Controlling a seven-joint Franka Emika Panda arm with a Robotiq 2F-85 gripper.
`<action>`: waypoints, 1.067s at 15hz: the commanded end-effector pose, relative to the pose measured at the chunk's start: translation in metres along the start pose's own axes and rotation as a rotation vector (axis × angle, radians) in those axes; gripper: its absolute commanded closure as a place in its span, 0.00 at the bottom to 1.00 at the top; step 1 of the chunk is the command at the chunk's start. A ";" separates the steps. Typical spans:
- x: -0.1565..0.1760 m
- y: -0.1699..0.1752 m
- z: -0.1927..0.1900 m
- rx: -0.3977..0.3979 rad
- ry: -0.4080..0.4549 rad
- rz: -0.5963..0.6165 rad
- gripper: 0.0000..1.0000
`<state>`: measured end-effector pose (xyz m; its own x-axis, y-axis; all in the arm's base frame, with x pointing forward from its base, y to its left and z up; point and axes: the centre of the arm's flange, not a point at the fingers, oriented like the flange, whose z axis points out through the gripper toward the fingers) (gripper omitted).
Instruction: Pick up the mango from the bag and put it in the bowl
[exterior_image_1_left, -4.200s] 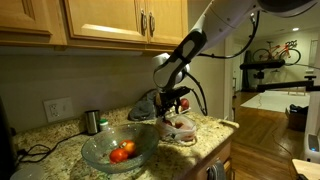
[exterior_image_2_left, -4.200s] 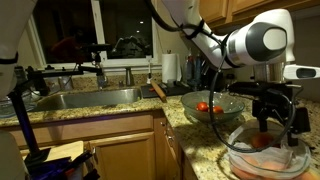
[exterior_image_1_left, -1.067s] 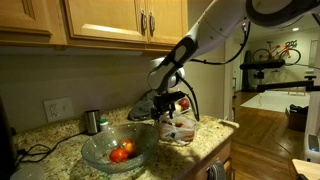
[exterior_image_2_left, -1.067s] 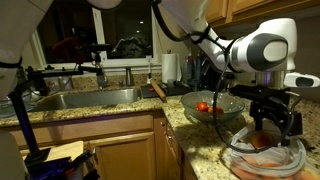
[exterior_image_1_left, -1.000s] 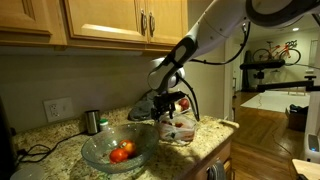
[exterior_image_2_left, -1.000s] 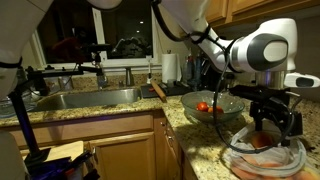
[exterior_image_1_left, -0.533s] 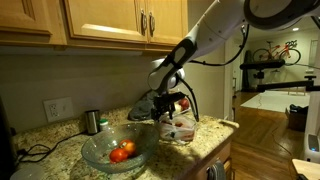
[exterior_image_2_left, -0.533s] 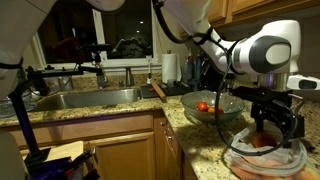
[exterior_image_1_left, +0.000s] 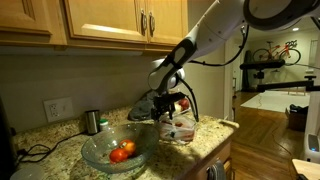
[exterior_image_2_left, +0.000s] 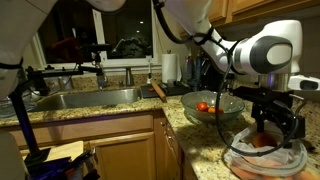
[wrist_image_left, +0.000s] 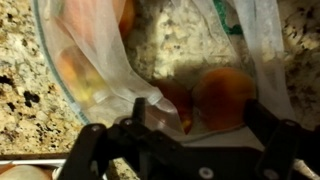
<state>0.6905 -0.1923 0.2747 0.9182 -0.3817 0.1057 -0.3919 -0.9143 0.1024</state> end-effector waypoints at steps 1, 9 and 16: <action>0.004 0.004 0.013 0.032 -0.012 -0.006 0.00; 0.002 0.002 0.032 0.041 -0.045 -0.002 0.00; 0.007 0.002 0.017 0.057 -0.026 0.003 0.00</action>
<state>0.6918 -0.1946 0.2595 0.9182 -0.3867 0.0863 -0.3933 -0.9158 0.0809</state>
